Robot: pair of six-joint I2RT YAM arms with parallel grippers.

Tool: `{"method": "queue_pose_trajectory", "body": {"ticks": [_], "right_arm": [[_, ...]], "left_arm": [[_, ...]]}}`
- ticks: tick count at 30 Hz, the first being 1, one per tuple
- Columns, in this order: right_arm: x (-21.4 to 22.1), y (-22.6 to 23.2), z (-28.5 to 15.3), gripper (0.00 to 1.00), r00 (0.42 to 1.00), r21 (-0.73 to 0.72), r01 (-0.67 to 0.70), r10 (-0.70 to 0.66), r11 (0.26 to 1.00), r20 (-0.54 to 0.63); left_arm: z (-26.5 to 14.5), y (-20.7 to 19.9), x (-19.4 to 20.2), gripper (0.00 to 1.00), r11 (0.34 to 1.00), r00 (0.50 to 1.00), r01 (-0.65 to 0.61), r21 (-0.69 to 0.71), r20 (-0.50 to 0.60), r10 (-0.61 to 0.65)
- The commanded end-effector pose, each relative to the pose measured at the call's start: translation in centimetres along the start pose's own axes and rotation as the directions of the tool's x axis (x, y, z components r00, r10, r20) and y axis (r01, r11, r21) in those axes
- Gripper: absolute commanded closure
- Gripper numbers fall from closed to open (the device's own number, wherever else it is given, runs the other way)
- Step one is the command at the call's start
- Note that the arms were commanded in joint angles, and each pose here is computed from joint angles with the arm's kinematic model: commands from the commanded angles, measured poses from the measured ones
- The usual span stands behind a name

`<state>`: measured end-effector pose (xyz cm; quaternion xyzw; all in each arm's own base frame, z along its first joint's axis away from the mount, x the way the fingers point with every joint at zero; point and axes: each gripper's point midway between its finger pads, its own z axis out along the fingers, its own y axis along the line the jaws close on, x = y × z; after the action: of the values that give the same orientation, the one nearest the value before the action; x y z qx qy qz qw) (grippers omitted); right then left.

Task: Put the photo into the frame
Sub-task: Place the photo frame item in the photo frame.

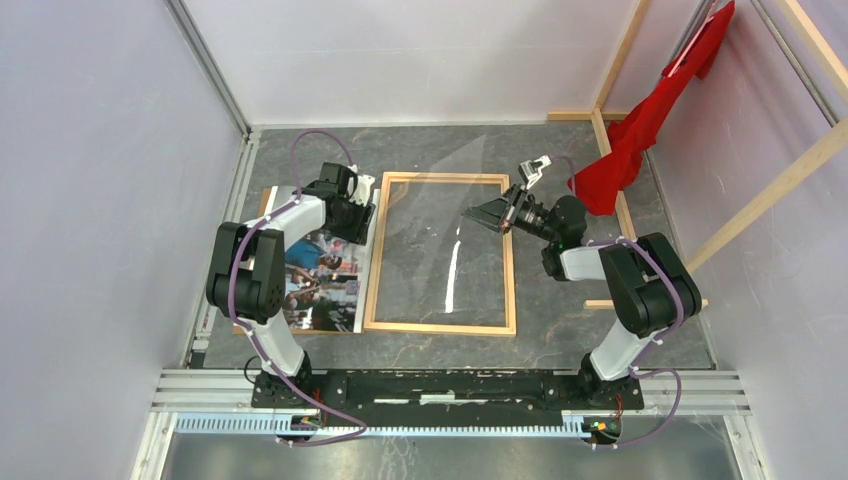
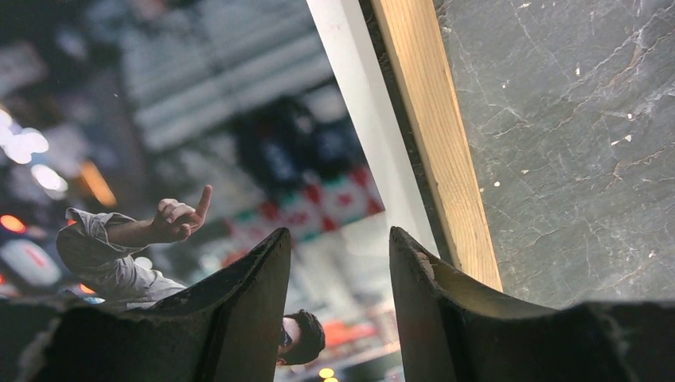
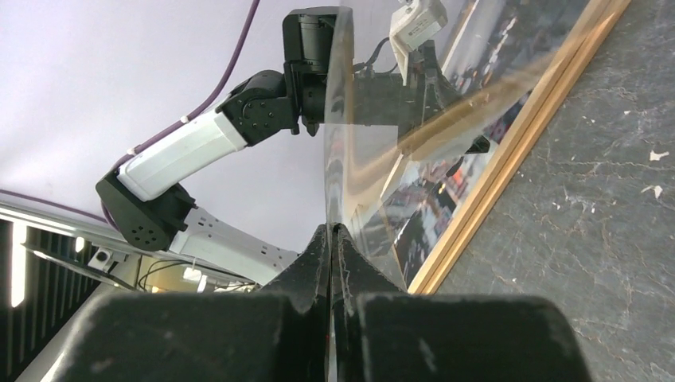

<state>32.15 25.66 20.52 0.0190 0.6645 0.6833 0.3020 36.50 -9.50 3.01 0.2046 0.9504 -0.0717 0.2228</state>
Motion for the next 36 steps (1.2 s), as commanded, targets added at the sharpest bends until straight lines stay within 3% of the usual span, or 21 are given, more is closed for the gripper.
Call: {"method": "queue_pose_trajectory", "body": {"ticks": [1,8,14,36], "right_arm": [[-1.1,2.1,1.1,1.0,0.997,-0.083,0.073,-0.073,0.994,0.009],[-0.4,0.8,1.0,1.0,0.993,-0.046,0.11,-0.112,0.993,-0.039],[0.3,-2.2,0.3,1.0,0.987,0.082,0.149,-0.142,0.985,-0.079],[-1.1,-8.5,-2.6,1.0,0.989,0.28,0.149,-0.137,0.948,-0.064]], "left_arm": [[-0.1,-0.1,-1.1,0.44,0.999,0.999,0.042,0.012,0.032,-0.042],[-0.3,0.1,-1.1,0.45,0.999,0.999,0.037,0.003,0.034,-0.037],[-0.3,0.4,-1.0,0.45,0.999,0.999,0.042,-0.004,0.033,-0.042],[-0.4,0.4,-0.8,0.45,0.999,0.999,0.037,-0.005,0.032,-0.037]]}}
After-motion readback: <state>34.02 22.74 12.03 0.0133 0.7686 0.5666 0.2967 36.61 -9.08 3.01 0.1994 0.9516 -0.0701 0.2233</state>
